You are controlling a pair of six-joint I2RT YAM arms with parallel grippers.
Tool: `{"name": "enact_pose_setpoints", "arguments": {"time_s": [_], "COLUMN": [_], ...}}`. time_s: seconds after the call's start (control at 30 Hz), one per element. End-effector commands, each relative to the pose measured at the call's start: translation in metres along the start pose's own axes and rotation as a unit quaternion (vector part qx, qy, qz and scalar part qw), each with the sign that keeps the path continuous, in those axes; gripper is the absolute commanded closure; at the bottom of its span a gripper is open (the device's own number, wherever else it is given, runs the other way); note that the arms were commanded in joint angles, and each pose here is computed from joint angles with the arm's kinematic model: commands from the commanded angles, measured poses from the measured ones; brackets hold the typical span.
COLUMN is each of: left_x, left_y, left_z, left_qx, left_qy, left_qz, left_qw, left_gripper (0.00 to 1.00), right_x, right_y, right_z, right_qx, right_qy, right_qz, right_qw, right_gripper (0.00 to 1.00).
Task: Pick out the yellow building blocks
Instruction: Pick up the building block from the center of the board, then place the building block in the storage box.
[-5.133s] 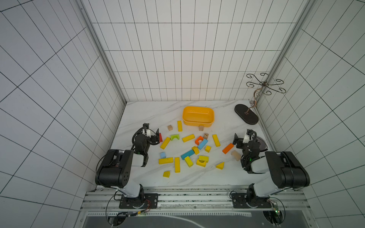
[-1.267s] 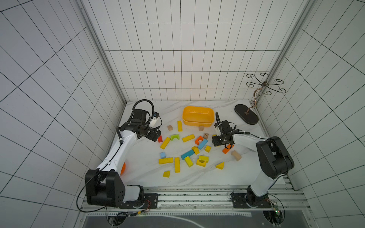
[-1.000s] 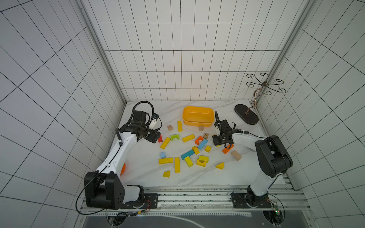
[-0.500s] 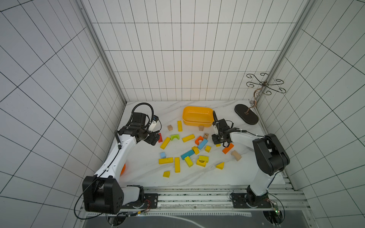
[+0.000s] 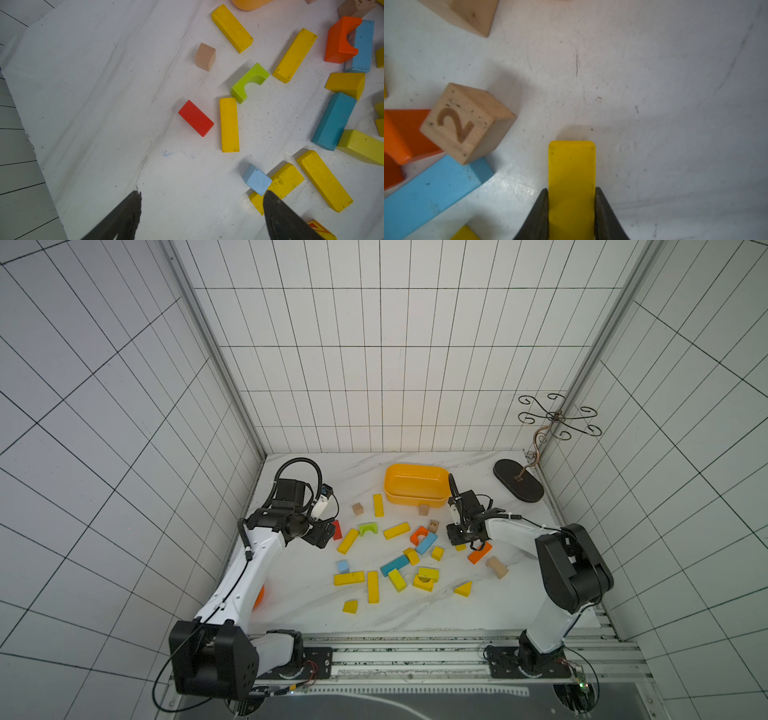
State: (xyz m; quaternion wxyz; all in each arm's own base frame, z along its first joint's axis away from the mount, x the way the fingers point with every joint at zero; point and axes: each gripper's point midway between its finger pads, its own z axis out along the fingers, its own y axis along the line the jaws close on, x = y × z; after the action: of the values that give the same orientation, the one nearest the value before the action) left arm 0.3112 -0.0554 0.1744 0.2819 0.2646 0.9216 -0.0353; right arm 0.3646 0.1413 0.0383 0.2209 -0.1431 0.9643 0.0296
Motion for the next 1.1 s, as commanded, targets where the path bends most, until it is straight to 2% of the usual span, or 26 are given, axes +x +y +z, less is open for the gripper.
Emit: {"name": "enact_pose_setpoints", "arguments": {"time_s": [0.0,0.27,0.53,0.77,1.07], "left_x": [0.002,0.002,0.006,0.008,0.01], "left_y": [-0.004,-0.003,-0.018,-0.023,-0.021], "left_z": [-0.002,-0.001,-0.001,0.003,0.008], "left_qx": [0.006,0.005,0.044,0.048,0.041], "left_qy": [-0.001,0.003,0.004,0.009,0.019], "left_qz": [0.011,0.019,0.038,0.043,0.049], "left_qw": [1.0,1.0,0.998,0.998,0.998], "left_gripper": [0.1,0.1,0.1,0.1,0.1], "right_x": [-0.042,-0.107,-0.192,-0.244,-0.257], "right_y": [0.007,0.02,0.03,0.039,0.036], "right_z": [-0.046,-0.1,-0.113,-0.075,-0.005], "right_qx": [-0.012,-0.049,-0.065,-0.072,-0.055], "right_qy": [-0.056,-0.142,-0.212,-0.223,-0.201], "right_qz": [0.003,0.007,0.002,-0.01,-0.035], "right_qw": [0.998,0.989,0.975,0.972,0.977], "right_gripper": [0.74,0.74,0.74,0.74,0.74]}}
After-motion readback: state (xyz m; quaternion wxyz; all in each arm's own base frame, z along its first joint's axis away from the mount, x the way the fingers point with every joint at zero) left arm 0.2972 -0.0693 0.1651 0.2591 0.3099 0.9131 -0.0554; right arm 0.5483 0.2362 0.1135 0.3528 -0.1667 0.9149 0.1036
